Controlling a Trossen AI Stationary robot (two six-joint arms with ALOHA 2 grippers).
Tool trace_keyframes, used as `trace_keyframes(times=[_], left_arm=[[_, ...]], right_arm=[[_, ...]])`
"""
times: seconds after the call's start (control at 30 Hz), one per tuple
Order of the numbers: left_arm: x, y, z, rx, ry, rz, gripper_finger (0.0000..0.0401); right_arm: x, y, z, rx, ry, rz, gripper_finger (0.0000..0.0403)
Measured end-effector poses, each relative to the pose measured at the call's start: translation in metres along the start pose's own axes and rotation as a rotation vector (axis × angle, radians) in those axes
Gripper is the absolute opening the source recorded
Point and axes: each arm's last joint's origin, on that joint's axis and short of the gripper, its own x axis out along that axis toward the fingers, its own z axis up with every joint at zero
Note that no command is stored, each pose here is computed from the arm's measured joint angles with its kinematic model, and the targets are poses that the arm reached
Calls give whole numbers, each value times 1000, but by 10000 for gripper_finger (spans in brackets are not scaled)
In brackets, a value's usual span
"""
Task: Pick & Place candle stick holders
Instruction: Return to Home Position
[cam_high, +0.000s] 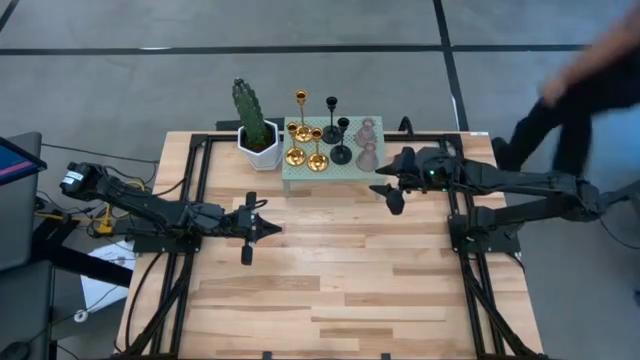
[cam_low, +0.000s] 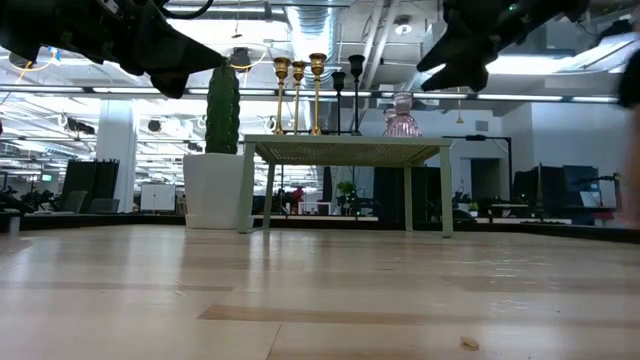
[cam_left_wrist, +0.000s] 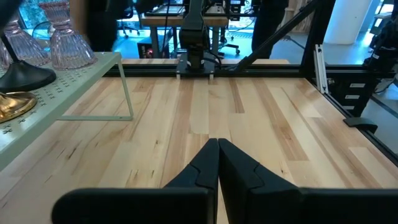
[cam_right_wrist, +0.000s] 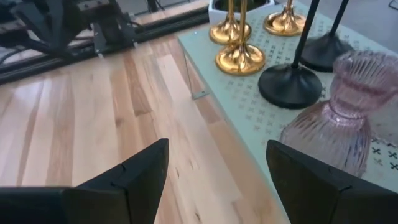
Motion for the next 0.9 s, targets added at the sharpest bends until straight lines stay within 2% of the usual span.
trace_keyframes(times=[0.3,0.5,0.6,0.83,0.9], left_arm=[[0,0,0,0,0,0,8],[0,0,0,0,0,0,8],[0,0,0,0,0,0,8],[0,0,0,0,0,0,8],[0,0,0,0,-1,0,8]], right_arm=[[24,-1,-6,1,71,-21,260],[39,2,1,5,-7,-6,244],[42,4,5,3,-54,11,202],[41,5,8,5,-84,23,39],[40,6,8,-2,-83,26,11]])
